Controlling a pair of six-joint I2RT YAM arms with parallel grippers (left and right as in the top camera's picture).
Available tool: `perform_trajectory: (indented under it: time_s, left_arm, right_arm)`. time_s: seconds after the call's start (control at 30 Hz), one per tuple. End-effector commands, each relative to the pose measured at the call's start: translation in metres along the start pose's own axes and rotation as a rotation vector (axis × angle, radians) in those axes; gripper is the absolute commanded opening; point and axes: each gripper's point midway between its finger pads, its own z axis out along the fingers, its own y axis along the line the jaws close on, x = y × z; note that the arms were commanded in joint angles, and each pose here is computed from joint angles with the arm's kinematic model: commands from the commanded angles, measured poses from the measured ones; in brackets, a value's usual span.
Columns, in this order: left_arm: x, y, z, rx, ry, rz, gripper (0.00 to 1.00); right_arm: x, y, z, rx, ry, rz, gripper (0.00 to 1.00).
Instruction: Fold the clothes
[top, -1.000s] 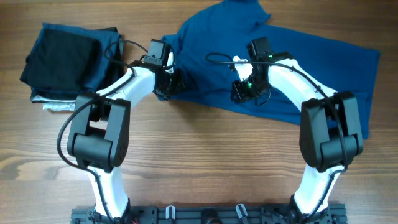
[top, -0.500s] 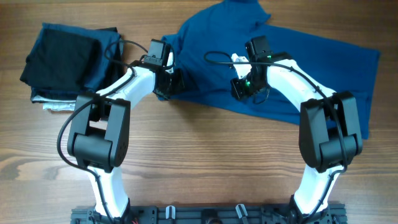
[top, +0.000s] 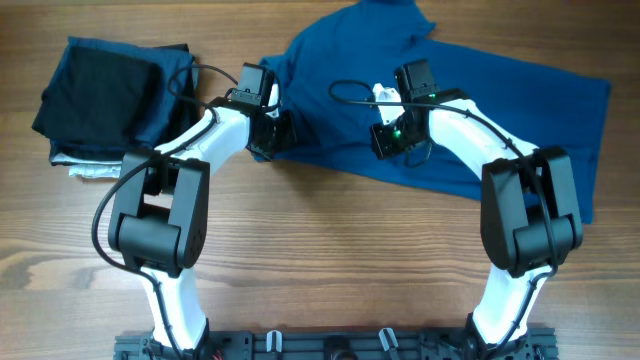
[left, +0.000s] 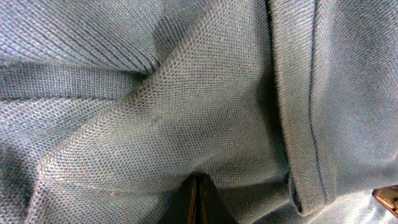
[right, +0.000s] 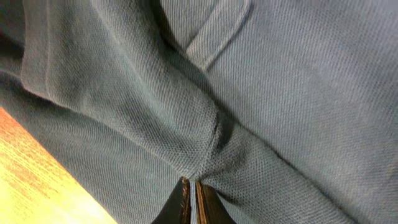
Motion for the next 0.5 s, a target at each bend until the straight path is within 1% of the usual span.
perform_trajectory:
  time_s: [0.0,0.13,0.37,0.47]
  left_arm:
    - [0.002,0.033,0.016,-0.107,0.005,-0.020,0.04]
    - [0.002,0.033,0.016,-0.107,0.004,-0.020,0.04]
    - [0.002,0.033,0.016,-0.107,0.004,-0.020,0.04]
    - [0.002,0.033,0.016,-0.107,0.004,-0.020,0.04]
  right_arm:
    - [-0.004,0.005,0.001,-0.018,-0.020,0.003,0.05]
    - [-0.009,-0.005,0.001,0.037,-0.038,0.028,0.04]
    - [-0.015,-0.008,0.000,0.057,-0.062,0.019,0.04]
    - [-0.020,-0.015,0.000,0.094,-0.081,0.015,0.04]
